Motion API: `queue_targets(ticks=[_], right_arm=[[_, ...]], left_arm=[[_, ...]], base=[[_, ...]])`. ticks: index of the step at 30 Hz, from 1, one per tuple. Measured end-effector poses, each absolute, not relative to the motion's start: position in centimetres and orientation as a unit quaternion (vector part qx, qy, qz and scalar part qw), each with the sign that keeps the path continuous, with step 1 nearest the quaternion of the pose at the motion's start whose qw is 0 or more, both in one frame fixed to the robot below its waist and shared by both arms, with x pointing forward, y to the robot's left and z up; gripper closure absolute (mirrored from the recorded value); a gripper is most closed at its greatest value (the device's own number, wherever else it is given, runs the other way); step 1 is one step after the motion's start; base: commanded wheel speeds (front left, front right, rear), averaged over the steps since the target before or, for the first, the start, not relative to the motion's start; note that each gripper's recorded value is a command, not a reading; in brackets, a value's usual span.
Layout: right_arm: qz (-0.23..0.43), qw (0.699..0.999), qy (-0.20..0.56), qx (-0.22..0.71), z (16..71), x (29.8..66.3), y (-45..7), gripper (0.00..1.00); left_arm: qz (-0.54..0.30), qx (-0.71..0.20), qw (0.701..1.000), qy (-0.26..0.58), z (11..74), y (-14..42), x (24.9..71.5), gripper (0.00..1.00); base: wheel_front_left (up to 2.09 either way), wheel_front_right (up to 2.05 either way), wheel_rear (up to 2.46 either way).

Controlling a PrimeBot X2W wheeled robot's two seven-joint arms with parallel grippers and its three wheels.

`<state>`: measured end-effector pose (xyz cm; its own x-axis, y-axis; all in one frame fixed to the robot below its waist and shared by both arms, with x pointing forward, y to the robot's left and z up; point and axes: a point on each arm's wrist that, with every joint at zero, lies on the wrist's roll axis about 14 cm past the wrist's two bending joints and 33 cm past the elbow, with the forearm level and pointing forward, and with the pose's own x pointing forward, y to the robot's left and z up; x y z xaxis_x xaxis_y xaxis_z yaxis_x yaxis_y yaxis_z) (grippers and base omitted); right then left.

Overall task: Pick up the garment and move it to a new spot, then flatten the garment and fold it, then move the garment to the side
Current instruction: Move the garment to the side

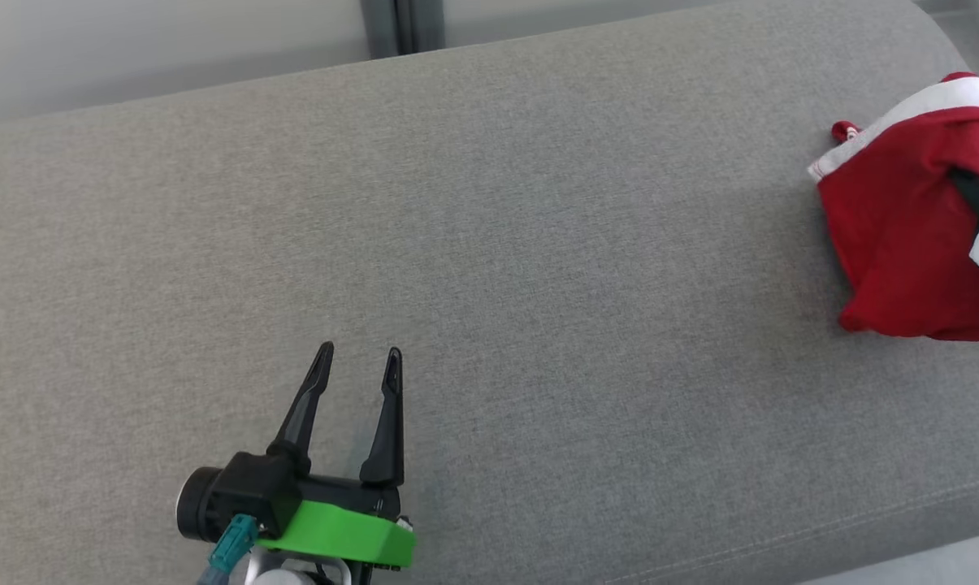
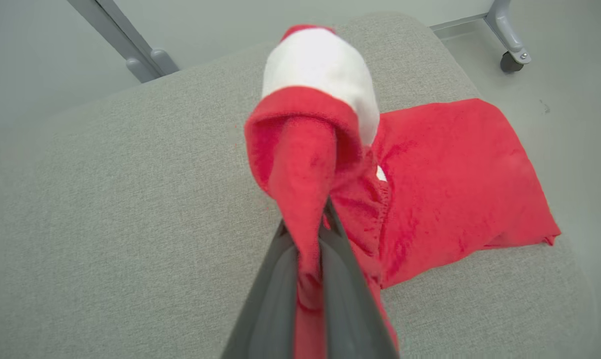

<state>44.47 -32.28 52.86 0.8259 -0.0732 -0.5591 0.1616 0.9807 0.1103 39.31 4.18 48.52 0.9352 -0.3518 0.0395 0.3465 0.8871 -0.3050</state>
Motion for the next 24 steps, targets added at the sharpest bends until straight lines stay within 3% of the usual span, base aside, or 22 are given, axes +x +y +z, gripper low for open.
queue_targets(ticks=[6, 17, 24], right_arm=[[-0.088, 0.951, 0.28, 0.097, 52.2, 45.6, -33.7, 1.0], [-0.017, 0.955, 0.261, 0.138, 53.3, 49.2, -28.8, 1.0], [-0.036, 0.953, 0.271, 0.132, 52.6, 49.0, -30.3, 1.0]], left_arm=[[-0.207, -0.149, 0.966, 0.026, 46.8, 2.7, 40.5, 0.0], [-0.196, -0.143, 0.969, 0.041, 45.7, 3.5, 40.4, 0.0], [-0.19, -0.138, 0.971, 0.039, 45.8, 4.0, 40.2, 0.0]], base=[[0.0, 0.0, 0.0], [0.0, 0.0, 0.0], [0.0, 0.0, 0.0]])
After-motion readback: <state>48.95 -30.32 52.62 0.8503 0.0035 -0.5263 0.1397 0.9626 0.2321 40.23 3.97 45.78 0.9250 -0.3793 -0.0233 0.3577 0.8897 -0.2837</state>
